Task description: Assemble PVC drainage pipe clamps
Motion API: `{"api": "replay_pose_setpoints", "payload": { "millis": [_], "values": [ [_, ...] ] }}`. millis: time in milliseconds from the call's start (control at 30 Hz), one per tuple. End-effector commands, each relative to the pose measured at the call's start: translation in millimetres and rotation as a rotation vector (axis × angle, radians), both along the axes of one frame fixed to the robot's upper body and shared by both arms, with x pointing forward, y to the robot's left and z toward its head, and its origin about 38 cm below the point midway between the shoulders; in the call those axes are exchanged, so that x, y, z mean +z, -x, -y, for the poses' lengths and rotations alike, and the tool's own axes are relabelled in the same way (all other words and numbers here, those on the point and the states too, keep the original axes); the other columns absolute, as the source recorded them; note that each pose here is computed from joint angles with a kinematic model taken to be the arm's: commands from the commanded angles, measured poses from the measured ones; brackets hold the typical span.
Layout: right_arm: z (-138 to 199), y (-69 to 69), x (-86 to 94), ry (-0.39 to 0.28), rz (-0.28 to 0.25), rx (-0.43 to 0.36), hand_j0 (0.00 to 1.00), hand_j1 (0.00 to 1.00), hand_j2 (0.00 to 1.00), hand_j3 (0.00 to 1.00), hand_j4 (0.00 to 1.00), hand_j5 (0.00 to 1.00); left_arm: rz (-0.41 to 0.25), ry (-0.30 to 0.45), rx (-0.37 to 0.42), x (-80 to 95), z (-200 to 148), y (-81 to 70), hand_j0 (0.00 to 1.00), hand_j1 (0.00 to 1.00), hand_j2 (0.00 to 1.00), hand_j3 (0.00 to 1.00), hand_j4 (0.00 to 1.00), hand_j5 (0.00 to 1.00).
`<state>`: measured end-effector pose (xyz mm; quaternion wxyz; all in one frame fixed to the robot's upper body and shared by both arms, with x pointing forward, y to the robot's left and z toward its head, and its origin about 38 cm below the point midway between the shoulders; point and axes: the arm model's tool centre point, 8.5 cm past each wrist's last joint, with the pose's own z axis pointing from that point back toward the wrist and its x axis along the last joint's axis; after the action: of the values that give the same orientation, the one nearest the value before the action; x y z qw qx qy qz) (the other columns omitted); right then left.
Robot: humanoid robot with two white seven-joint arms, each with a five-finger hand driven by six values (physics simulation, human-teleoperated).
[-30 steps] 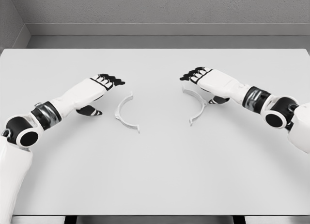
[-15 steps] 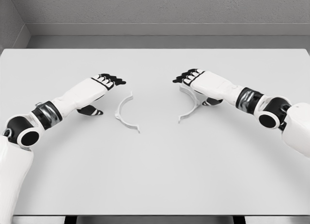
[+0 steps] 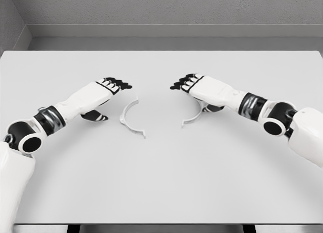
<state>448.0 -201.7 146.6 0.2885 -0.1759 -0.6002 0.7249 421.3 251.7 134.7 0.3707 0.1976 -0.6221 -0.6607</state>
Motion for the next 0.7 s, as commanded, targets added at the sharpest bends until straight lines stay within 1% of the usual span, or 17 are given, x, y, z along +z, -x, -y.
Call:
{"api": "replay_pose_setpoints", "payload": {
  "millis": [0,33,100,167,267,300,333,367,400,467,500,533,667],
  "values": [
    [-3,1.9,1.3,-0.006,0.0,0.009,1.0,1.0,1.0,1.0,1.0,1.0,0.003,0.008,0.002,2.0,-1,-0.1,1.0,1.0,1.0,1.0,1.0,1.0],
    [-3,3.6,4.7,-0.009,0.008,0.016,1.0,1.0,1.0,1.0,1.0,1.0,0.008,0.011,0.001,3.8,-1,0.1,1.0,1.0,1.0,1.0,1.0,1.0],
    [9,-1.7,14.1,-0.018,0.028,-0.01,1.0,1.0,1.0,1.0,1.0,1.0,0.019,0.02,0.018,8.2,-7,-1.7,1.0,1.0,1.0,1.0,1.0,1.0],
    [25,-5.7,25.5,-0.026,0.053,-0.04,1.0,1.0,1.0,1.0,1.0,1.0,0.034,0.032,0.062,14.4,-22,-3.9,1.0,1.0,1.0,1.0,1.0,1.0],
    [51,-12.4,49.8,-0.059,0.095,-0.065,1.0,1.0,1.0,1.0,1.0,1.0,0.034,0.031,0.066,14.9,-24,-4.9,1.0,1.0,1.0,1.0,1.0,1.0],
    [58,-18.5,48.3,-0.052,0.089,-0.092,1.0,1.0,1.0,1.0,1.0,1.0,0.037,0.02,0.081,16.5,-33,-4.3,1.0,1.0,1.0,1.0,1.0,1.0],
    [69,-29.1,41.0,-0.045,0.071,-0.146,1.0,1.0,1.0,1.0,1.0,1.0,0.039,0.02,0.082,17.4,-34,-4.3,1.0,1.0,1.0,1.0,1.0,1.0],
    [57,-42.3,35.3,-0.065,0.057,-0.161,1.0,1.0,1.0,1.0,1.0,1.0,0.04,0.018,0.081,17.7,-34,-4.1,1.0,1.0,1.0,1.0,1.0,1.0],
    [55,-57.4,38.2,-0.054,0.051,-0.184,1.0,1.0,1.0,1.0,1.0,1.0,0.035,0.018,0.08,15.6,-34,-3.0,1.0,1.0,1.0,1.0,1.0,1.0],
    [46,-72.5,27.6,-0.046,0.026,-0.211,1.0,1.0,1.0,1.0,1.0,1.0,0.033,0.018,0.075,14.4,-32,-2.0,1.0,1.0,1.0,1.0,1.0,1.0],
    [40,-80.7,21.0,-0.021,0.023,-0.222,1.0,1.0,1.0,1.0,1.0,1.0,0.03,0.017,0.068,12.9,-29,-1.0,1.0,1.0,1.0,1.0,1.0,1.0],
    [35,-82.1,11.9,-0.004,0.008,-0.222,1.0,1.0,1.0,1.0,1.0,1.0,0.029,0.017,0.066,12.3,-28,-0.5,1.0,1.0,1.0,1.0,1.0,1.0],
    [22,-73.2,-7.4,0.042,-0.024,-0.168,1.0,1.0,1.0,1.0,1.0,1.0,0.025,0.013,0.059,10.0,-24,0.0,1.0,1.0,1.0,1.0,1.0,1.0]
  ]
}}
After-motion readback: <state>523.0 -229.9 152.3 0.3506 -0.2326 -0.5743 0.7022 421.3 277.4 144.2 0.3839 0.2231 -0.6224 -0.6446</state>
